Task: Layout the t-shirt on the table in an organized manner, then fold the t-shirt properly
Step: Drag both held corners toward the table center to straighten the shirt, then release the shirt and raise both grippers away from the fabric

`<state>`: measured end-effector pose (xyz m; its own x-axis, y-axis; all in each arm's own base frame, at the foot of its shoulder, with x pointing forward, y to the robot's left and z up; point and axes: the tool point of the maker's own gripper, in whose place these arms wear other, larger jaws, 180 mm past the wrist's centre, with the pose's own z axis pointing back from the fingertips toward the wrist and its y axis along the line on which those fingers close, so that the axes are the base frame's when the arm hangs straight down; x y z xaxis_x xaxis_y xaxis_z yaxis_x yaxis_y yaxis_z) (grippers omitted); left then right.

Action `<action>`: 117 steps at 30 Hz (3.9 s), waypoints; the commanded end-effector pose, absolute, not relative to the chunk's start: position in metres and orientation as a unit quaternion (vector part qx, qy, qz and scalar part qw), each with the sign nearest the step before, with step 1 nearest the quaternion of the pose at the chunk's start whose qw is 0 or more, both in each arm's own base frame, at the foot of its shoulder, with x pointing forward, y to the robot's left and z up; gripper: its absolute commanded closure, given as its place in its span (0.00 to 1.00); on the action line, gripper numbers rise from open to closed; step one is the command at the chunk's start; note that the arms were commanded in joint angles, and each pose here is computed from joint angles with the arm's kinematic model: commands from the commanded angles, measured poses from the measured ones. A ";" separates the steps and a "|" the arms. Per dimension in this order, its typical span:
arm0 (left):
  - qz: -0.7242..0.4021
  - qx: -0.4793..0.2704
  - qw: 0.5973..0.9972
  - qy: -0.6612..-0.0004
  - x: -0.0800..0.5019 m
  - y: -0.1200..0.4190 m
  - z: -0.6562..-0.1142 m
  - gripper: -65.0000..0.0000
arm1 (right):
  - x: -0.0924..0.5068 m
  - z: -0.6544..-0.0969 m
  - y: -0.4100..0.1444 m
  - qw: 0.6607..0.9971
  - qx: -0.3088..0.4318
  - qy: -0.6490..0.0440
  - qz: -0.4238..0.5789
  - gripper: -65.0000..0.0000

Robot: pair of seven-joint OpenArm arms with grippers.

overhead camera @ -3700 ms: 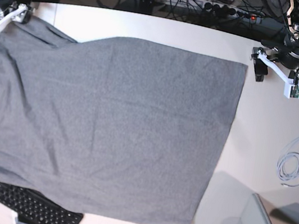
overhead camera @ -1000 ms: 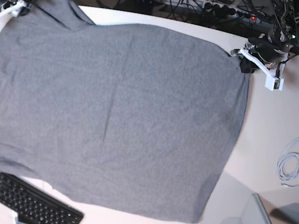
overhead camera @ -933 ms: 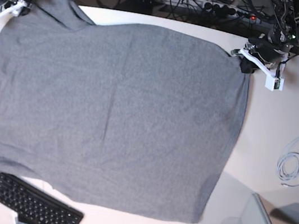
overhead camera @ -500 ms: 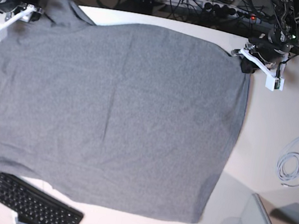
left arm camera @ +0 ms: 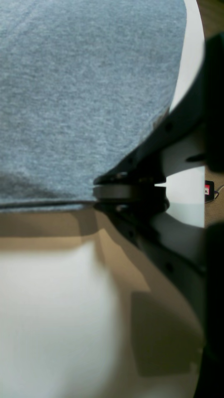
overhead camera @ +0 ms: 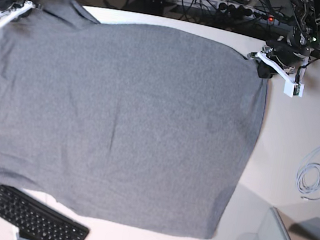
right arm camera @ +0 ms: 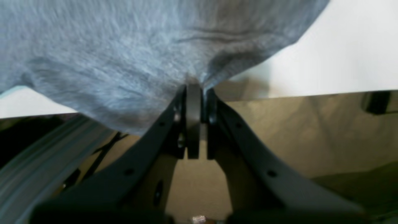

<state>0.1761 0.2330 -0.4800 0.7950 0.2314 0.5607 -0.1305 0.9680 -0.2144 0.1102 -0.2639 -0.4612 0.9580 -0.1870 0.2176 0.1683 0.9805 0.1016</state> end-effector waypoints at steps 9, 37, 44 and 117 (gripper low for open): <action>0.045 -0.064 0.935 -0.346 0.192 0.231 -0.427 1.00 | 0.123 -0.442 -0.274 0.990 0.017 -0.119 -0.074 0.99; 0.096 -0.092 0.913 -0.386 0.266 0.228 -0.410 1.00 | 0.225 -0.424 -0.295 0.987 0.017 -0.157 -0.034 0.99; 0.103 -0.102 0.909 -0.391 0.281 0.223 -0.410 1.00 | 0.248 -0.432 -0.292 0.985 0.049 -0.163 -0.041 0.99; 0.233 0.011 0.850 -0.472 0.236 0.351 -0.371 0.18 | 0.224 -0.438 -0.267 0.949 0.049 -0.278 -0.142 0.49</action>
